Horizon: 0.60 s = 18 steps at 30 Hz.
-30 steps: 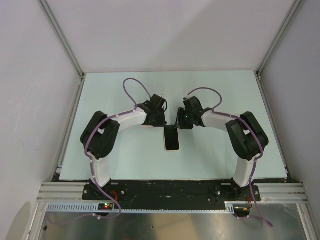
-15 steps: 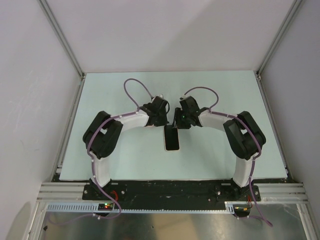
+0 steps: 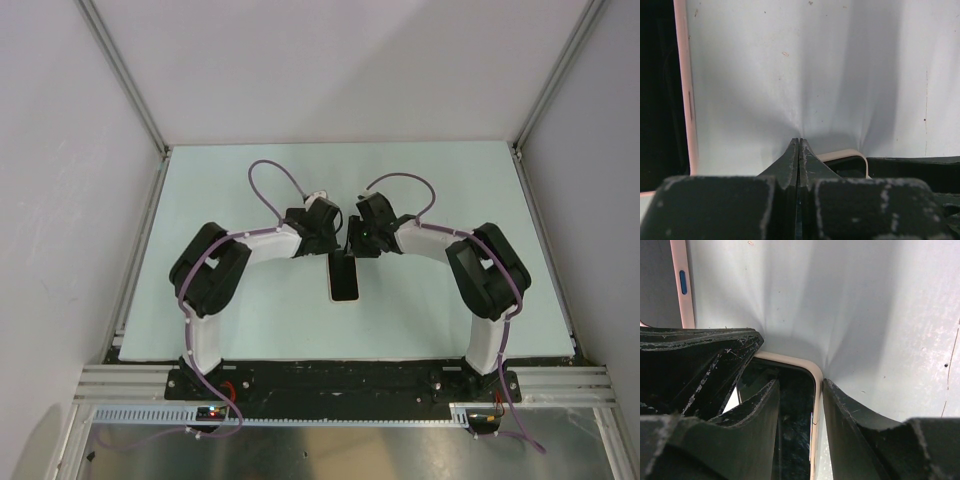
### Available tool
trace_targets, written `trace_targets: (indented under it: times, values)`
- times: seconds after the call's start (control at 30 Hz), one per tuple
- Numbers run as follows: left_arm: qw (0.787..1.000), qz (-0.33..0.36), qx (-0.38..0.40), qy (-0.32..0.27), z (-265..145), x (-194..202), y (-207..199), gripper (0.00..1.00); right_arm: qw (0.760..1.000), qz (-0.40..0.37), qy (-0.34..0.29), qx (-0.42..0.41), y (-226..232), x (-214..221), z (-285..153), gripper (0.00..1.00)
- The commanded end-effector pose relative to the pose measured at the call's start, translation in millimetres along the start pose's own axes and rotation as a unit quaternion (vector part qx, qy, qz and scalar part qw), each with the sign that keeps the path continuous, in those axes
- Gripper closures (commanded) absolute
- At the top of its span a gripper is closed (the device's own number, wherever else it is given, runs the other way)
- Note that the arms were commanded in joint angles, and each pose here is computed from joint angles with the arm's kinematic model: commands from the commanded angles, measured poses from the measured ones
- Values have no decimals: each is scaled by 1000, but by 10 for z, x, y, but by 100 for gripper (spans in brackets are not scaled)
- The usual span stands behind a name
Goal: Put the phone into the phone case
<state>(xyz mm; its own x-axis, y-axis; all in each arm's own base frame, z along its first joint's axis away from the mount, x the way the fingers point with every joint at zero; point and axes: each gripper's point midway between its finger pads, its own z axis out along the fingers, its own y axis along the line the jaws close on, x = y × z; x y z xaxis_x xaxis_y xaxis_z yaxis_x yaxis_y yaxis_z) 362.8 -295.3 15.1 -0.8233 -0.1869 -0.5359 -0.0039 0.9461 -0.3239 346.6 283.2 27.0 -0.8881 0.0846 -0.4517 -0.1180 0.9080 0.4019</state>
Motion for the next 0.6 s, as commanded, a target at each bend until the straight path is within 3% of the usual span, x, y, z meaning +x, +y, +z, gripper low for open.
trace_targets:
  times: [0.0, 0.1, 0.33, 0.57]
  values:
    - [993, 30, -41, 109, -213, 621, 257, 98, 998, -29, 41, 30, -127, 262, 83, 56]
    - [996, 24, -27, 80, -335, 342, 200, 93, 998, -39, 44, 14, -67, 275, 103, 56]
    - [999, 24, -15, 23, -655, -144, 166, 65, 995, -73, 59, -27, 147, 401, 137, 55]
    - [999, 25, -17, 39, -712, -21, 250, 65, 992, -84, 75, -51, 274, 490, 168, 55]
